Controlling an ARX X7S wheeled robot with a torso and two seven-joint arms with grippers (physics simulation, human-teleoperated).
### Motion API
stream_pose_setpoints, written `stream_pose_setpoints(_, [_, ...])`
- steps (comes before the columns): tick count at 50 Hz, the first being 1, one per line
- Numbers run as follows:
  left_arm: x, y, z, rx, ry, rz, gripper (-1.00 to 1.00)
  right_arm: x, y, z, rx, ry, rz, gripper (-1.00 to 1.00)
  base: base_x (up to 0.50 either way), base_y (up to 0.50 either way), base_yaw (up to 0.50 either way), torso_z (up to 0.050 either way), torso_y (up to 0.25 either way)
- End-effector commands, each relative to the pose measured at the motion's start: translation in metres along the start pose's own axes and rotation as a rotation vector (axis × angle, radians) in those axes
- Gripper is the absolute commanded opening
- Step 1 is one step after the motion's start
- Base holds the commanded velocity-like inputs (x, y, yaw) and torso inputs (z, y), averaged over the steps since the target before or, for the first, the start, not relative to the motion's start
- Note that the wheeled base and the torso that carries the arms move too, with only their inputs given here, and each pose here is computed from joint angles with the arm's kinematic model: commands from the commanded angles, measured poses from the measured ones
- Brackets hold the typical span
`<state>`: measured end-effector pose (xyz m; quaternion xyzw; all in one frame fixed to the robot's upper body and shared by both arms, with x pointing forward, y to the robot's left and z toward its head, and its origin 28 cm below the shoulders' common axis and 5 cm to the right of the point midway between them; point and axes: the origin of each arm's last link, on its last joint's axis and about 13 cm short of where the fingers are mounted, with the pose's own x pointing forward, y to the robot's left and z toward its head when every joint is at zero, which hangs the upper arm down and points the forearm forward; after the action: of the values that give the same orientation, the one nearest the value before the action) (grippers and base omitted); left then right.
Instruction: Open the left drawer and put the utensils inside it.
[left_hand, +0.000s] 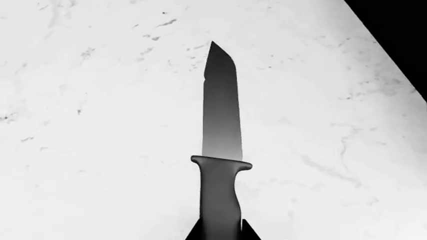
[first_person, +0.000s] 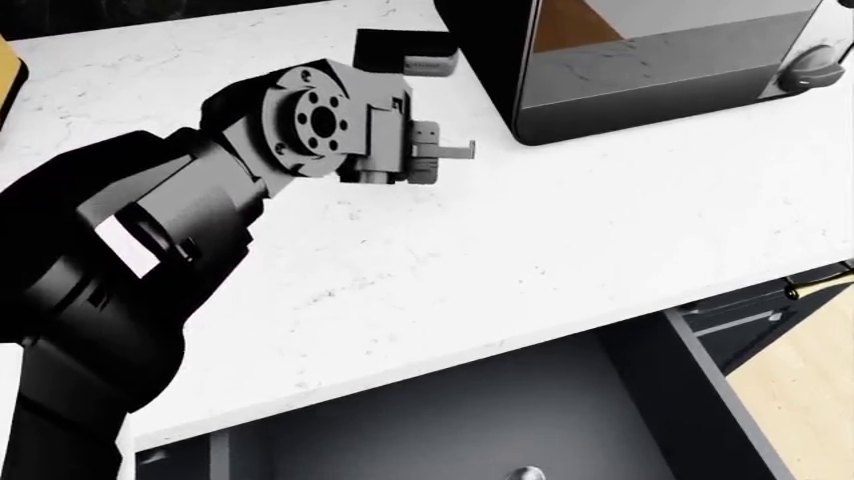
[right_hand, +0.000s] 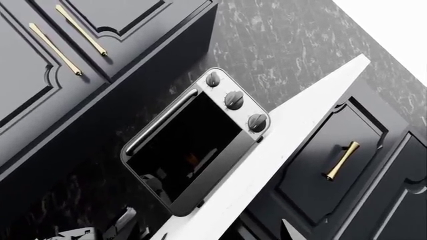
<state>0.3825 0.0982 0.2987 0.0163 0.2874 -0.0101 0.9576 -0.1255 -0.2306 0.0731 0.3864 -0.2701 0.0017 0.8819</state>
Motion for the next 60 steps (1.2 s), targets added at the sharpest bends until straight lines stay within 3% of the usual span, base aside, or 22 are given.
stream_pose_setpoints(1, [0.016,0.010,-0.020,0.082,0.078,0.160,-1.00,0.000,0.000,0.000,0.003,-0.002,0.000,1.00,0.00,0.00,0.00,0.000,0.000])
stream_pose_setpoints(8, [-0.001,0.009,-0.001,0.123,0.011,0.137,-1.00,-0.001,0.000,0.000,0.004,-0.006,0.001,1.00,0.00,0.00,0.00,0.000,-0.001])
stream_pose_setpoints(12, [-0.029,0.015,0.030,0.173,-0.057,0.103,-1.00,-0.002,0.000,0.001,0.002,-0.007,0.001,1.00,0.00,0.00,0.00,0.000,0.000])
stream_pose_setpoints(16, [-0.071,0.029,0.060,0.270,-0.089,0.036,-1.00,-0.001,0.000,0.001,0.007,0.000,0.001,1.00,0.00,0.00,0.00,0.000,0.000])
stream_pose_setpoints(19, [-0.097,0.042,0.064,0.296,-0.110,0.009,-1.00,-0.001,0.000,0.001,0.007,0.001,0.002,1.00,0.00,0.00,0.00,0.000,0.000])
stream_pose_setpoints(28, [-0.145,0.063,0.071,0.326,-0.157,-0.064,-1.00,0.000,0.000,0.001,0.004,0.005,0.006,1.00,0.00,0.00,0.00,0.000,0.000])
stream_pose_setpoints(38, [-0.192,0.083,0.043,0.455,-0.160,-0.165,-1.00,-0.001,0.001,0.002,0.005,0.001,0.007,1.00,0.00,0.00,0.00,0.000,0.000])
stream_pose_setpoints(43, [-0.214,0.088,0.013,0.671,-0.135,-0.341,-1.00,-0.002,0.001,0.002,0.003,0.000,0.008,1.00,0.00,0.00,0.00,0.000,0.000])
stream_pose_setpoints(53, [-0.220,0.081,0.000,0.749,-0.116,-0.485,-1.00,-0.002,0.002,0.002,-0.001,-0.002,0.009,1.00,0.00,0.00,0.00,0.000,0.000])
stream_pose_setpoints(60, [-0.216,0.075,-0.010,0.799,-0.091,-0.524,-1.00,-0.001,0.001,0.002,0.002,0.002,0.009,1.00,0.00,0.00,0.00,0.000,0.000])
